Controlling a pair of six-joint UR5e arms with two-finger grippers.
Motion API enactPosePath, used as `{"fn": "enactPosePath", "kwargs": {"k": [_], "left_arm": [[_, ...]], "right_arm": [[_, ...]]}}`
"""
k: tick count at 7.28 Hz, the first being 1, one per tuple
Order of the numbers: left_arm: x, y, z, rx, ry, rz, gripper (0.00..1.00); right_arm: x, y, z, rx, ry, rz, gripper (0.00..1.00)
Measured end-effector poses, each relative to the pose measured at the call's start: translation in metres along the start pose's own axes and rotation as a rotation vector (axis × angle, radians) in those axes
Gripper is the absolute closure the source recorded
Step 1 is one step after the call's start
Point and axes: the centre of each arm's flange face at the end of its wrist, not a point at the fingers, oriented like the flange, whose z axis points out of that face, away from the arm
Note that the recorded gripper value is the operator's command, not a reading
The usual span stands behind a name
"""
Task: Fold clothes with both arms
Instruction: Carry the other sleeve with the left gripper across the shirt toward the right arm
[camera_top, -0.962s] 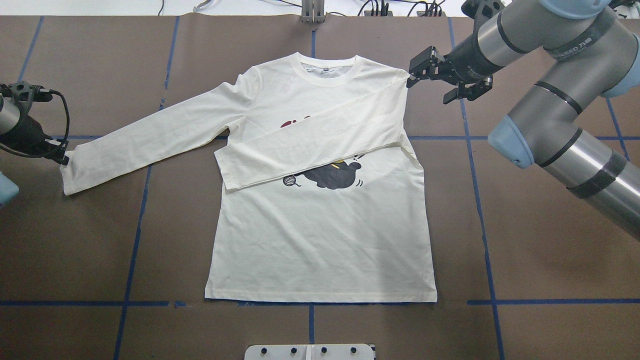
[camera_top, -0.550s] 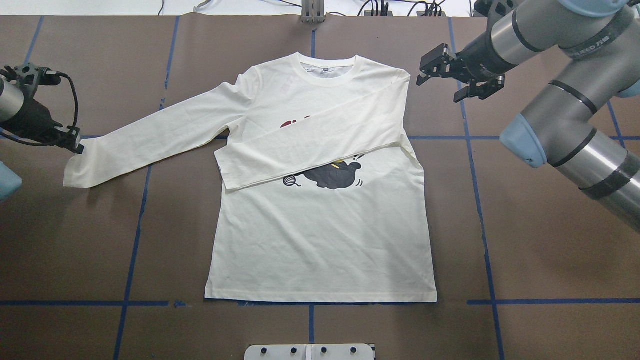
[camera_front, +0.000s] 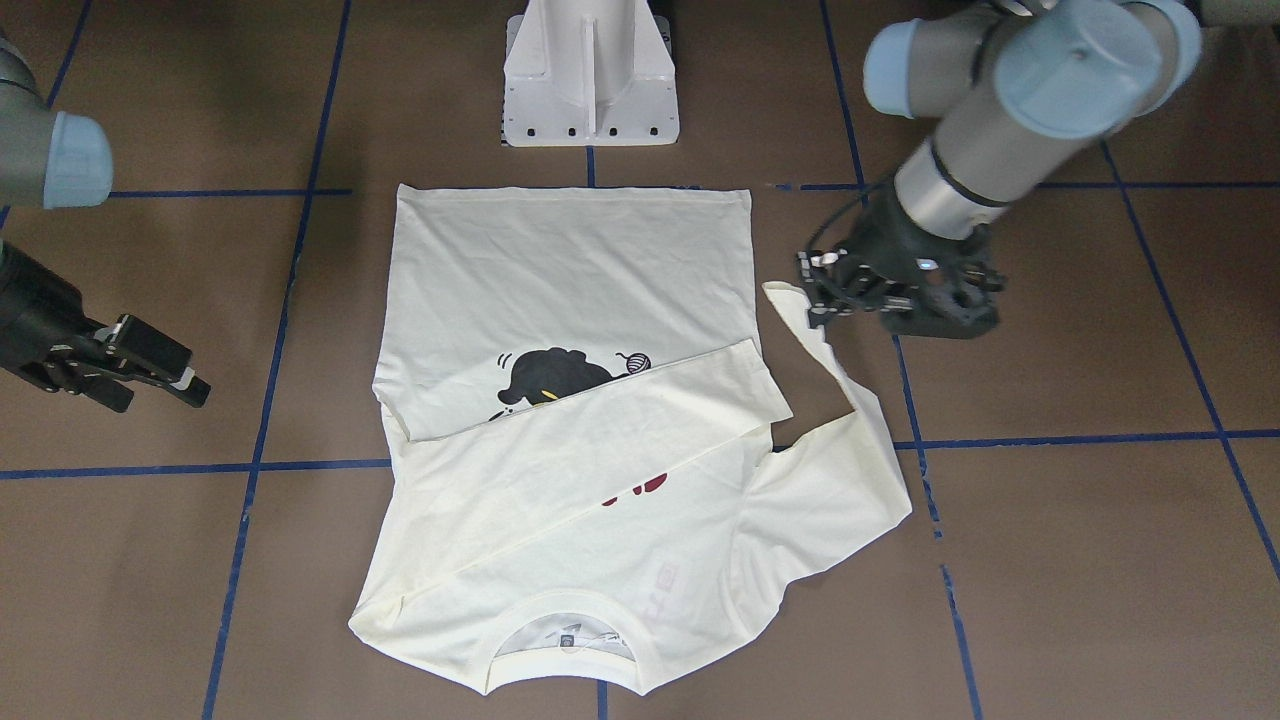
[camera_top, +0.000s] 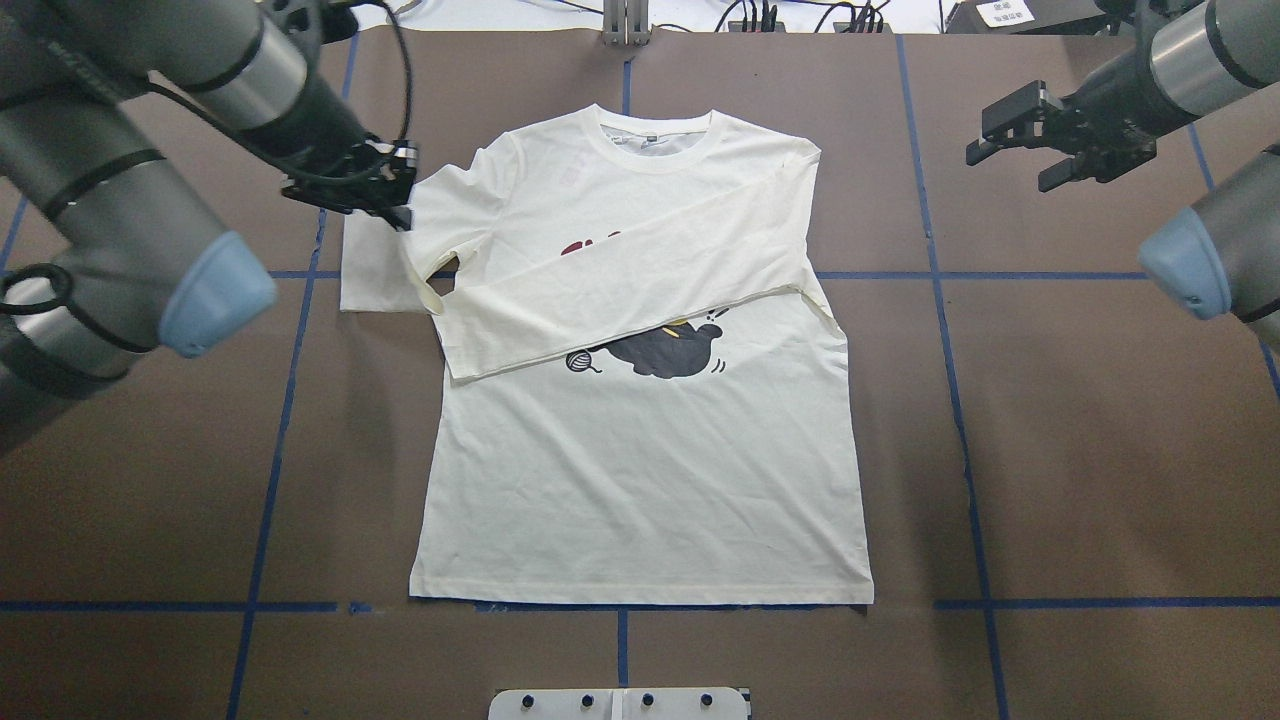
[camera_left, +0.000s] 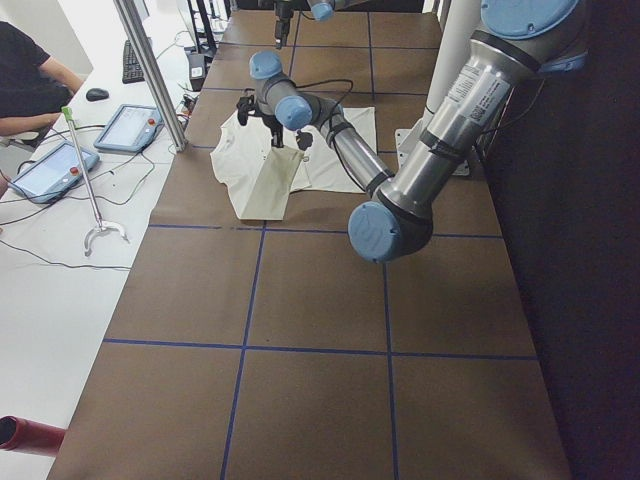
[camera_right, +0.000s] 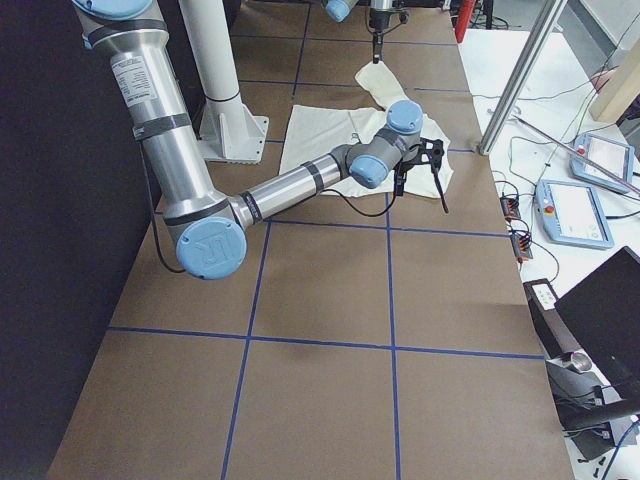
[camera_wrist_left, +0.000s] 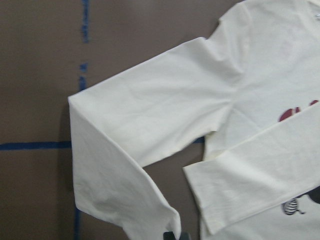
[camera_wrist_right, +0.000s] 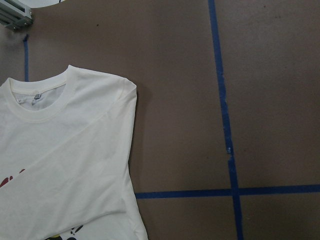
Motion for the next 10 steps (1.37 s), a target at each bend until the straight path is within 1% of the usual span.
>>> {"fn": "enactPosePath", "kwargs": {"k": [1, 2, 3, 4, 5, 6, 7, 8, 9, 10], "left_arm": [[0.084, 0.011, 0.026, 0.021, 0.013, -0.015, 1.00], [0.167, 0.013, 0.065, 0.050, 0.041, -0.027, 1.00], [0.227, 0.016, 0.111, 0.087, 0.085, -0.037, 0.93], [0.262, 0.026, 0.154, 0.131, 0.123, -0.037, 0.33], [0.280, 0.037, 0.185, 0.176, 0.147, -0.034, 0.22], [0.285, 0.041, 0.197, 0.201, 0.159, -0.034, 0.22], [0.287, 0.040, 0.193, 0.215, 0.171, -0.035, 0.22], [0.281, 0.040, 0.174, 0.211, 0.179, -0.038, 0.22], [0.254, 0.047, 0.148, 0.192, 0.182, -0.039, 0.24], [0.208, 0.061, 0.116, 0.187, 0.184, -0.037, 0.25]], "right_arm": [[0.017, 0.001, -0.007, 0.004, 0.006, -0.012, 0.00], [0.025, 0.004, -0.013, 0.008, 0.007, -0.019, 0.00], [0.031, 0.007, -0.017, 0.012, 0.009, -0.019, 0.00], [0.037, 0.010, -0.019, 0.014, 0.012, -0.016, 0.00], [0.040, 0.012, -0.020, 0.017, 0.015, -0.014, 0.00], [0.041, 0.013, -0.021, 0.020, 0.016, -0.013, 0.00], [0.039, 0.015, -0.021, 0.021, 0.016, -0.013, 0.00], [0.032, 0.020, -0.016, 0.016, 0.015, -0.009, 0.00], [0.014, 0.035, -0.003, 0.010, 0.017, 0.013, 0.00], [-0.018, 0.066, 0.019, 0.020, 0.027, 0.059, 0.00]]}}
